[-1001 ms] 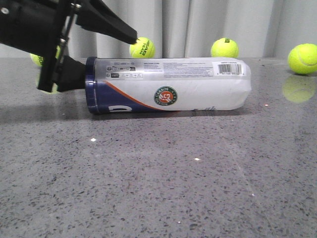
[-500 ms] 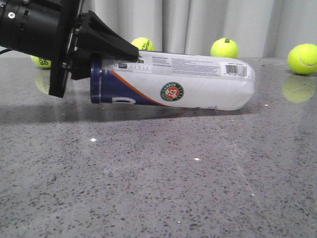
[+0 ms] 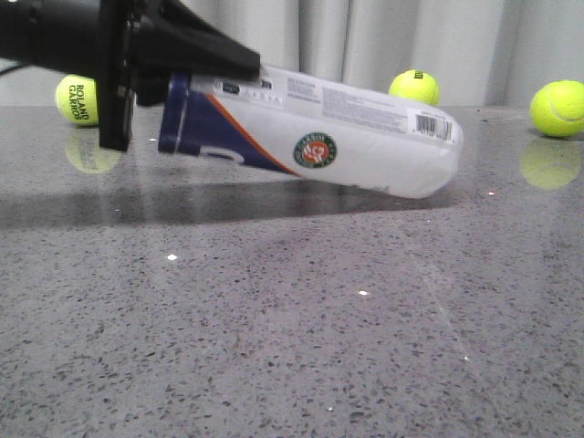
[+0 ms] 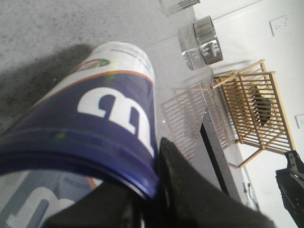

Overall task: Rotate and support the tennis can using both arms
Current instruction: 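Lift the navy end with the left gripper, tilting the can upward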

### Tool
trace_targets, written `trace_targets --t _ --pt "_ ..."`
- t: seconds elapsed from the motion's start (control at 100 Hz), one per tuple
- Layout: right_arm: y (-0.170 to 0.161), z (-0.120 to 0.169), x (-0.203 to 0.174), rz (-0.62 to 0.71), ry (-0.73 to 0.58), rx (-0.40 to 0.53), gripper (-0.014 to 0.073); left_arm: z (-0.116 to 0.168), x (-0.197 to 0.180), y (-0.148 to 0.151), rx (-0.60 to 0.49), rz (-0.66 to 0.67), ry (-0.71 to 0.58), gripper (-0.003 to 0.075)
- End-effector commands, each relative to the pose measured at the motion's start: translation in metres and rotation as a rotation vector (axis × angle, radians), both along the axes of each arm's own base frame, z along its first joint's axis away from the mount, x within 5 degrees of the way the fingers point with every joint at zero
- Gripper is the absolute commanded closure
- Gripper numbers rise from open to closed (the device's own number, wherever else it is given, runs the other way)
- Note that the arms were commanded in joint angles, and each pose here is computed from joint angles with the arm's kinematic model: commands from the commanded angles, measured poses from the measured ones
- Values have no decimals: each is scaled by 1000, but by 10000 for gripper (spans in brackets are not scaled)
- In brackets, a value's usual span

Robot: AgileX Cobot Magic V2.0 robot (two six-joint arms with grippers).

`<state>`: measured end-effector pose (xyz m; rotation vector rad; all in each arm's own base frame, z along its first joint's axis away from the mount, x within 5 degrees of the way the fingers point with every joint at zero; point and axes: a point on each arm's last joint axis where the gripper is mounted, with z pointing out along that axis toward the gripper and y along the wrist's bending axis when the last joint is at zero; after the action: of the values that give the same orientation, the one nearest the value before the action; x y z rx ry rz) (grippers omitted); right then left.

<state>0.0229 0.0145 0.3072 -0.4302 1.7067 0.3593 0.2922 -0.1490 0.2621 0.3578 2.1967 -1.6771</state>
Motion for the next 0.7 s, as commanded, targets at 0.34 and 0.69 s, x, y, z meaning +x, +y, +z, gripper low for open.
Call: trace_targets --t 0.34,0.69 --pt "0 14 0 -8 -85 43 654 151 -31 11 231 -90 -344 740" --pt "0 14 0 -8 -85 43 654 192 -55 26 689 39 -473 740"
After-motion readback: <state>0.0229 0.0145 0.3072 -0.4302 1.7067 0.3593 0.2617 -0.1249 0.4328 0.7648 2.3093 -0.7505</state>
